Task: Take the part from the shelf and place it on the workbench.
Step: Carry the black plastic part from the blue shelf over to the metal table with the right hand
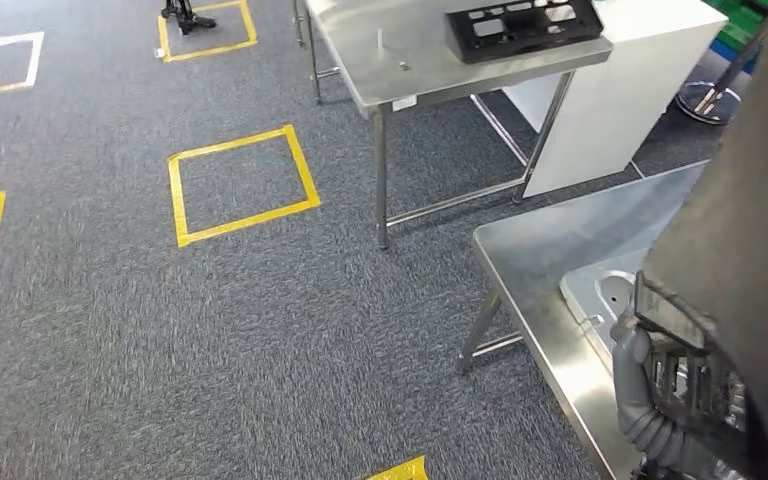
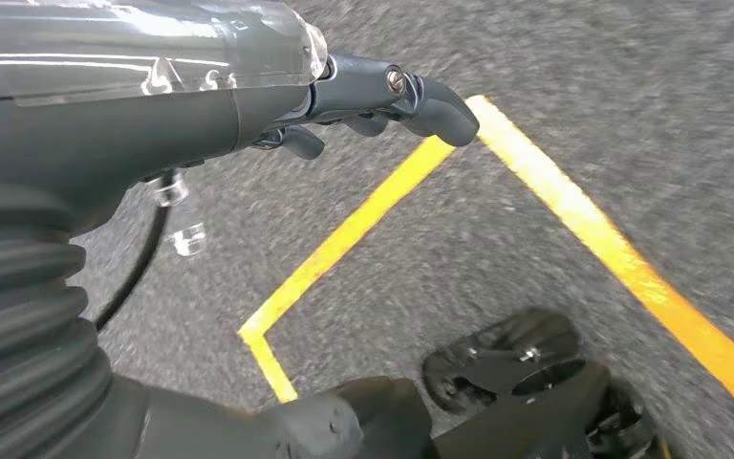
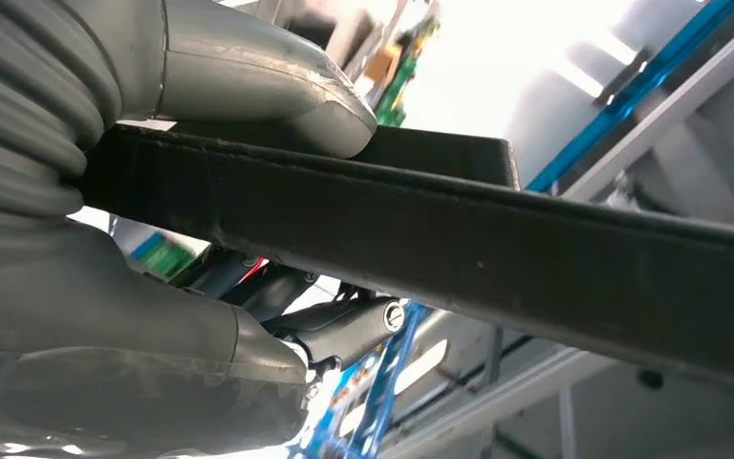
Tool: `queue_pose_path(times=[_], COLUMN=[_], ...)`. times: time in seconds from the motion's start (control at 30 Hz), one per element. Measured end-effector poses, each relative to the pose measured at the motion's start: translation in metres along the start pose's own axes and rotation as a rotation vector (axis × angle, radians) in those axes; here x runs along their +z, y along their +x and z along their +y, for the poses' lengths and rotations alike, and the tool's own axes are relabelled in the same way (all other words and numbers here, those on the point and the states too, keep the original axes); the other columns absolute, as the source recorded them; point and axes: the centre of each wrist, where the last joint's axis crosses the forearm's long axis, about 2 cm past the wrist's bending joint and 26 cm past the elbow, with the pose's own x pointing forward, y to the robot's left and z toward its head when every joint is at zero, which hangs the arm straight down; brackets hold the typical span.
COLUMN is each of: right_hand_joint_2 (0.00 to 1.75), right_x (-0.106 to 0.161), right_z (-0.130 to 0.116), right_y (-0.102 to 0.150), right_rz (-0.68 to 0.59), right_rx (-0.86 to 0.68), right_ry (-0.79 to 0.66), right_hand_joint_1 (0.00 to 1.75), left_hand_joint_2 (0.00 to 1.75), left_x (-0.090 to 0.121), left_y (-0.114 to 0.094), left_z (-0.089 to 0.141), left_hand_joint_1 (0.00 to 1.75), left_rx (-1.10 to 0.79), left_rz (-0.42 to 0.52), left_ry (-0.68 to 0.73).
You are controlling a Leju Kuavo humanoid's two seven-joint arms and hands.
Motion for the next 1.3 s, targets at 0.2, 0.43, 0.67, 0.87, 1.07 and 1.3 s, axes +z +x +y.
queue_pose_path(times=[0.2, 0.43, 0.67, 0.87, 1.07, 1.3], right_hand_joint_2=[1.75, 1.75, 1.75, 1.75, 1.75, 1.75], right_x=[0.0004, 0.0011, 0.0011, 0.0009, 0.0012, 0.0017], right_z=[-0.0001, -0.0003, -0.0004, -0.0006, -0.0012, -0.0013], right_y=[0.0000, 0.0001, 0.0000, 0.0000, 0.0005, 0.0005], right_rz=[0.000, 0.002, 0.001, 0.000, 0.000, 0.000], right_rx=[0.003, 0.005, 0.006, 0.007, 0.009, 0.011], right_ry=[0.000, 0.002, 0.002, -0.003, -0.007, -0.006], right_hand_joint_1=[1.75, 1.75, 1.75, 1.75, 1.75, 1.75], left_hand_joint_2=[1.75, 1.75, 1.75, 1.75, 1.75, 1.75], left_x=[0.0012, 0.0006, 0.0019, 0.0010, 0.0002, 0.0020], left_y=[-0.0023, -0.0011, -0.0028, -0.0011, 0.0002, -0.0033], left_z=[-0.0008, -0.0006, -0.0023, -0.0019, -0.0011, -0.0024], left_hand_joint_1=[0.00, 0.00, 0.00, 0.00, 0.00, 0.00], left_rx=[0.000, 0.003, 0.004, 0.005, 0.005, 0.002], left_rz=[0.009, 0.008, 0.012, 0.007, 0.003, 0.022], left_ry=[0.000, 0.002, -0.001, -0.006, -0.003, -0.019])
